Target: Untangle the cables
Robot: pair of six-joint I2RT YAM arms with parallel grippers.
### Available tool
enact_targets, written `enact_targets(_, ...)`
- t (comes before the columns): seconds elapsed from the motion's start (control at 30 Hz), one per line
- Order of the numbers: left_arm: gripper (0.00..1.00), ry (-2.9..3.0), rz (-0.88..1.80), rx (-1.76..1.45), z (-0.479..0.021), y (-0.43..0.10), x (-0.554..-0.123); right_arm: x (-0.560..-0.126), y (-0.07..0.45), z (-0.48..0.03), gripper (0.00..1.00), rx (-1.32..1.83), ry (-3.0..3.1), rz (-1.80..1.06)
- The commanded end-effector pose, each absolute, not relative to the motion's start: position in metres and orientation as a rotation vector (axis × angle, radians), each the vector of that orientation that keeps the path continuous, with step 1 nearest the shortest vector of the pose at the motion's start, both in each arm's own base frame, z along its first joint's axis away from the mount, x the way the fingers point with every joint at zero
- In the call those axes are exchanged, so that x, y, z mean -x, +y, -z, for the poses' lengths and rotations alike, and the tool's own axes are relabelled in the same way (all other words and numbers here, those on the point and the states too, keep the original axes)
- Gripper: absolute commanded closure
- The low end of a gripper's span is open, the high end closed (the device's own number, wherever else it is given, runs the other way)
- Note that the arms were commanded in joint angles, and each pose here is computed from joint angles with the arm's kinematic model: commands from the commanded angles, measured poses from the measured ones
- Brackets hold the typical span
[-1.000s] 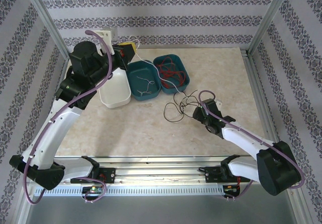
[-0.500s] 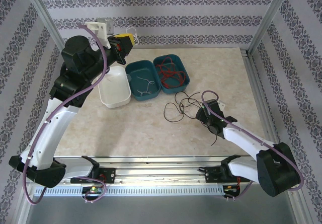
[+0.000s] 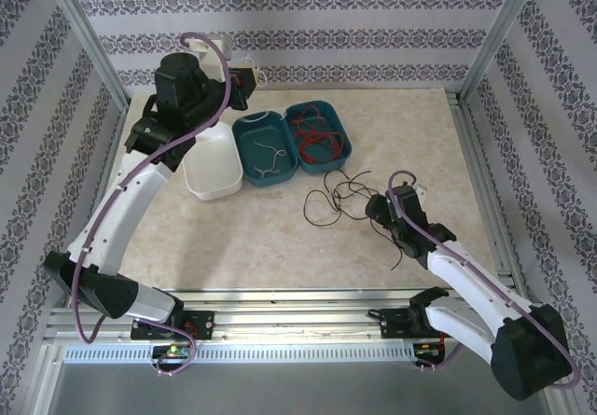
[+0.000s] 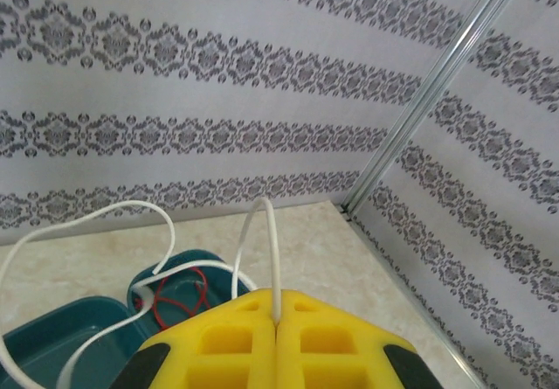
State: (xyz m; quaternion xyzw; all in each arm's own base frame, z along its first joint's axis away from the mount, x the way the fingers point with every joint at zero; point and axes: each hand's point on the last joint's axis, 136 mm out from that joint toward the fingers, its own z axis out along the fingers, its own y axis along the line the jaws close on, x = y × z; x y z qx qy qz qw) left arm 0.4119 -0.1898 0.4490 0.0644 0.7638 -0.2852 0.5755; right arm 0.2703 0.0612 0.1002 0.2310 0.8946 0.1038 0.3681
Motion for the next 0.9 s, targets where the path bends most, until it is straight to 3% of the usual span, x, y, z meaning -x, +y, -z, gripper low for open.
enact_targets(0.0, 1.0, 1.816, 0.657, -0.129, -0.437, -0.188, -0.425, -0.266, 0.05, -0.105, 0.15, -0.597, 2.284, -0.212)
enact_targets(0.17, 1.0, 1.884, 0.563, -0.109, -0.409, -0.182, -0.441, -0.262, 0.045, -0.114, 0.1, -0.596, 2.256, -0.209)
enact_targets(0.53, 1.0, 2.035, 0.459, -0.082, -0.343, -0.178, -0.466, -0.258, 0.041, -0.128, 0.07, -0.59, 2.211, -0.219)
enact_targets(0.87, 1.0, 2.083, 0.434, -0.062, -0.321, -0.174, -0.474, -0.256, 0.039, -0.127, 0.06, -0.597, 2.208, -0.212)
